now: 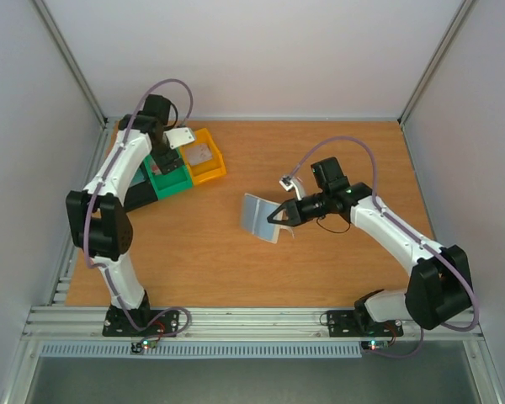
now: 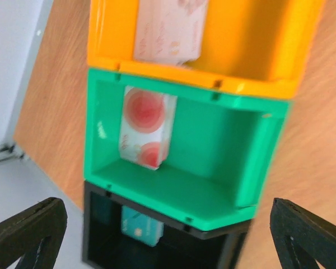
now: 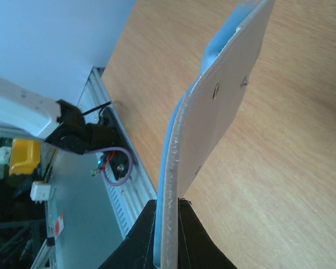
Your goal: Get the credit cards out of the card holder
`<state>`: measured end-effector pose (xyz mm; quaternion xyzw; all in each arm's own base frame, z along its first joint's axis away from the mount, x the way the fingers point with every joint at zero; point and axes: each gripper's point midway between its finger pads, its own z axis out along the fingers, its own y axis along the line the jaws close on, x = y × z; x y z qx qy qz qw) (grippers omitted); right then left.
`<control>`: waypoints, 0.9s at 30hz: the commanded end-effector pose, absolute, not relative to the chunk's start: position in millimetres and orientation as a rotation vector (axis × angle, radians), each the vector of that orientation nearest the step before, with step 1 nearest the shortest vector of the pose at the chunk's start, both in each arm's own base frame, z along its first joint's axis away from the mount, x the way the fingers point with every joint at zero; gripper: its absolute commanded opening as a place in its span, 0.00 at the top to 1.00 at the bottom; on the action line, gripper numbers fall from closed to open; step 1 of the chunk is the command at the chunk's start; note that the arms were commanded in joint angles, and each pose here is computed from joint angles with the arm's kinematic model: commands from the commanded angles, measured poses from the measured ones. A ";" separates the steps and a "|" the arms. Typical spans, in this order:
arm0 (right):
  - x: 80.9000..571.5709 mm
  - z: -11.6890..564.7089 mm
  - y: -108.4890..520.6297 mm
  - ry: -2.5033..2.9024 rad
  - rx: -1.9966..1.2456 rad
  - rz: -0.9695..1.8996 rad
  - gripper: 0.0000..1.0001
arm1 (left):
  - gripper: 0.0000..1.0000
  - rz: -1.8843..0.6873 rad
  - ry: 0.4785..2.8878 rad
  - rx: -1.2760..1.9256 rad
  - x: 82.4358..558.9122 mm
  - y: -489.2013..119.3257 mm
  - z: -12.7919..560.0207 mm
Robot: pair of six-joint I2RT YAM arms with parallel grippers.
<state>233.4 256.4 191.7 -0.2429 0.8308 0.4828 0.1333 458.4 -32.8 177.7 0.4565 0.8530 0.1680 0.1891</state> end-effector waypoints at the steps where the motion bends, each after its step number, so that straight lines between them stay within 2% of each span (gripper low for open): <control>1: 207.8 237.9 265.9 2.201 -0.906 1.495 0.99 | 0.01 -0.075 2.353 1.222 406.4 -90.3 239.9; 5: 165.9 281.8 271.5 1.943 -1.158 1.633 0.97 | 0.01 -0.846 2.101 1.316 321.1 -167.2 303.3; 7: 147.7 303.1 269.6 1.826 -1.245 1.705 0.97 | 0.01 -1.057 1.939 1.369 291.4 -183.9 329.3; 11: 122.9 344.6 261.8 1.604 -1.347 1.778 0.98 | 0.02 -1.121 1.833 1.398 277.1 -189.7 345.1; 15: 110.3 373.4 255.9 1.472 -1.396 1.762 0.98 | 0.06 -1.190 1.847 1.315 283.5 -195.0 350.6; 18: 135.3 362.6 261.6 1.634 -1.314 1.573 0.98 | 0.07 -1.343 1.787 1.258 270.1 -201.2 369.0; 20: 150.3 352.0 262.8 1.725 -1.261 1.480 0.98 | 0.02 -1.405 1.671 1.260 257.0 -204.1 384.8; 23: 164.9 343.8 263.9 1.787 -1.205 1.407 0.98 | 0.01 -1.461 1.567 1.232 246.3 -207.0 401.6; 27: 186.2 341.1 261.8 1.840 -1.130 1.266 0.99 | 0.01 -1.520 1.586 1.222 238.7 -212.5 394.7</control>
